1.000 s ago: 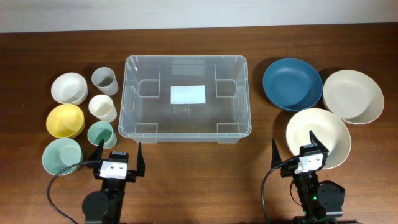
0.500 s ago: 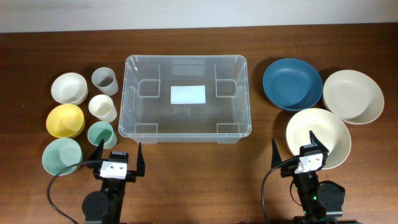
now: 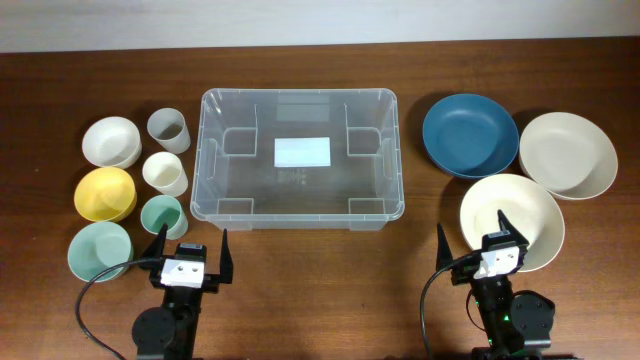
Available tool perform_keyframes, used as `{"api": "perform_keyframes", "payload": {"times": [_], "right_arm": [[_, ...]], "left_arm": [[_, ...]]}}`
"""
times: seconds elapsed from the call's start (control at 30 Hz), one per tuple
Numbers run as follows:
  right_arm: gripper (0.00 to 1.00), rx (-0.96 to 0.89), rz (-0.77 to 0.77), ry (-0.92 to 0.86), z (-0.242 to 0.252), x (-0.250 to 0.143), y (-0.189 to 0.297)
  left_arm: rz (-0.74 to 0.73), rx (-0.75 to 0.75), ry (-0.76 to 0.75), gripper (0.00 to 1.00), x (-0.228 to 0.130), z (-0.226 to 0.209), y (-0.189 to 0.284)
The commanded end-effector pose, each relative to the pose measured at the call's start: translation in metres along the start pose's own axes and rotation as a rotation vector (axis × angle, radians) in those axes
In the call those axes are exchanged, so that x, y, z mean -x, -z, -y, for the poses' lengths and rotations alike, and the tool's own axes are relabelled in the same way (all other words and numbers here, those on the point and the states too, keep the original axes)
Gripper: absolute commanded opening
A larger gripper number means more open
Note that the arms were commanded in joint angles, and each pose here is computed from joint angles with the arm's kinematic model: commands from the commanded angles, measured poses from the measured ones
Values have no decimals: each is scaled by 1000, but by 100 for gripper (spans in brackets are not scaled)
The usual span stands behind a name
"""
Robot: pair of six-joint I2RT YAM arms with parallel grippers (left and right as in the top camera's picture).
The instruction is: Pack container
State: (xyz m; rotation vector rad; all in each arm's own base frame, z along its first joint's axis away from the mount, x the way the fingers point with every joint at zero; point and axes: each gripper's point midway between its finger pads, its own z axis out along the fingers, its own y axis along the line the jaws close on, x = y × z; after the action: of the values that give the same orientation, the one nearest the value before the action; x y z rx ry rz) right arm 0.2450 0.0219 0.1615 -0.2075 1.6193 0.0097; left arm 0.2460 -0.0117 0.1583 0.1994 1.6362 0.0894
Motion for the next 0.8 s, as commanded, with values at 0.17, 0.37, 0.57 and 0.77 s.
{"api": "perform_keyframes", "payload": {"times": [0.17, 0.37, 0.57, 0.77], "right_arm": [[99, -19, -2, -5, 4, -2, 0], [99, -20, -2, -5, 4, -2, 0], [99, -43, 62, 5, 8, 14, 1], [99, -114, 305, 32, 22, 88, 18]], "left_arm": [[-2, -3, -12, 100, -2, 0, 0], [-2, -3, -12, 100, -2, 0, 0], [-2, -3, -12, 100, -2, 0, 0], [-2, -3, -12, 99, -2, 0, 0]]}}
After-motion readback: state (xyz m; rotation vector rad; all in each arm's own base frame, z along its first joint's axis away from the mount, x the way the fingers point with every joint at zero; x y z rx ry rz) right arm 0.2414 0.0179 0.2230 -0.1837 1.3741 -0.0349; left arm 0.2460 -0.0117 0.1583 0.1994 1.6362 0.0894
